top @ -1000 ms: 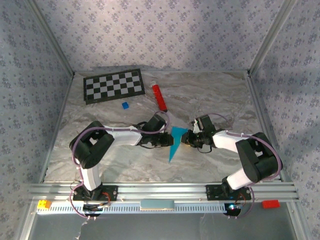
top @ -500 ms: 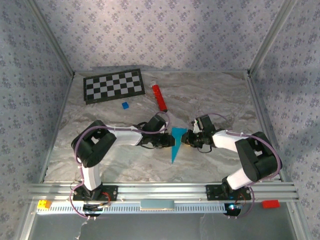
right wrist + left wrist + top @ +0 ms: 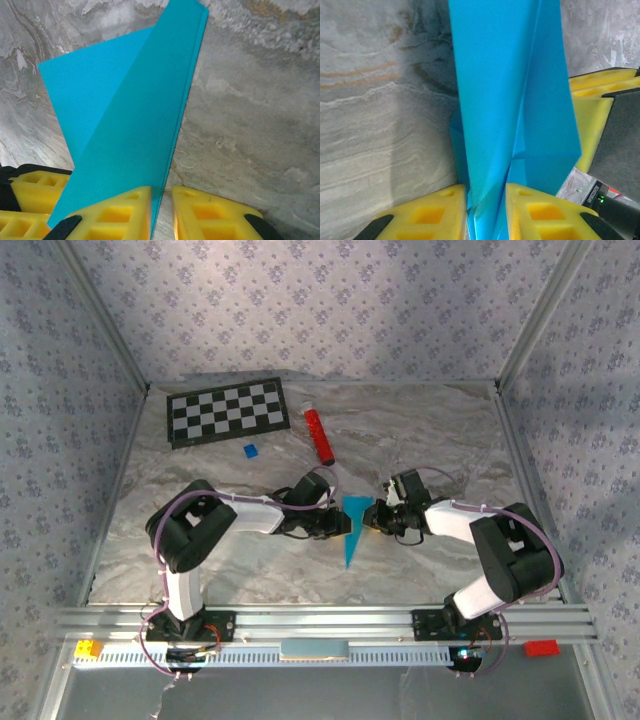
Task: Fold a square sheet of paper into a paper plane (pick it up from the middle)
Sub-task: Move a paper plane to the center of the table, then reset both arms
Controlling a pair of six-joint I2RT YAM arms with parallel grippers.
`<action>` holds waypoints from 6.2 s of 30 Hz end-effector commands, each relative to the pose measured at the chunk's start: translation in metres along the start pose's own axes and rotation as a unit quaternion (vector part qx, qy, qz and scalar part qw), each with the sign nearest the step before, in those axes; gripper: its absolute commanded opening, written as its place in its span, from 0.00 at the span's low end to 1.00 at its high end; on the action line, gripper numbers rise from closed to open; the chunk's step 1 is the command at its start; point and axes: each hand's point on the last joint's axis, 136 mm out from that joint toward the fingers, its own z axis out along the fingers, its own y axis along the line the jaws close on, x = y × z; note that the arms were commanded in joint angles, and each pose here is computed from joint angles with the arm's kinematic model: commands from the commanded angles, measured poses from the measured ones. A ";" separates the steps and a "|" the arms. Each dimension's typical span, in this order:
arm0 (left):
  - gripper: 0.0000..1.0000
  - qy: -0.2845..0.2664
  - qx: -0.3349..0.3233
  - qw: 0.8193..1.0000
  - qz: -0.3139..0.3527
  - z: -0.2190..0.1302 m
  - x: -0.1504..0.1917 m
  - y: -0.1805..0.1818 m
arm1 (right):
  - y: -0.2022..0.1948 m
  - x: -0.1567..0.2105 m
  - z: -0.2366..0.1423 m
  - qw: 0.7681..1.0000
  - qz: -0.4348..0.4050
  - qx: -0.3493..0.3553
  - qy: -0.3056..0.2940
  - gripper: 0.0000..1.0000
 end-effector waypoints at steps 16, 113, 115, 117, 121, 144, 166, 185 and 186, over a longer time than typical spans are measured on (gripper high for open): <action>0.06 -0.017 -0.014 1.000 0.015 -0.013 -0.002 -0.005 | 0.016 -0.004 -0.002 0.999 -0.008 -0.030 -0.012 0.21; 0.37 -0.048 -0.435 0.899 0.021 -0.045 0.006 0.114 | 0.037 -0.012 -0.033 0.997 -0.040 -0.033 -0.065 0.28; 0.37 -0.047 -0.439 0.897 0.017 -0.044 0.006 0.115 | 0.034 -0.014 -0.036 0.996 -0.036 -0.031 -0.072 0.28; 0.37 -0.049 -0.440 0.897 0.012 -0.044 0.007 0.114 | 0.032 -0.015 -0.039 0.996 -0.033 -0.030 -0.078 0.28; 0.38 -0.057 -0.440 0.896 0.010 -0.046 0.001 0.108 | 0.029 -0.016 -0.043 0.995 -0.030 -0.028 -0.086 0.29; 0.45 -0.121 -0.392 0.912 0.028 -0.077 -0.028 0.045 | 0.030 -0.018 -0.056 0.994 -0.033 -0.030 -0.105 0.29; 0.61 -0.252 -0.356 0.896 0.080 -0.164 -0.048 0.012 | 0.023 -0.060 -0.125 0.968 -0.111 0.073 -0.215 0.46; 0.98 -0.449 -0.490 0.745 0.051 -0.344 -0.069 0.130 | -0.099 -0.168 -0.163 0.828 -0.209 0.366 -0.371 0.82; 0.99 -0.459 -0.497 0.735 0.052 -0.349 -0.070 0.137 | -0.100 -0.173 -0.158 0.828 -0.222 0.346 -0.382 0.82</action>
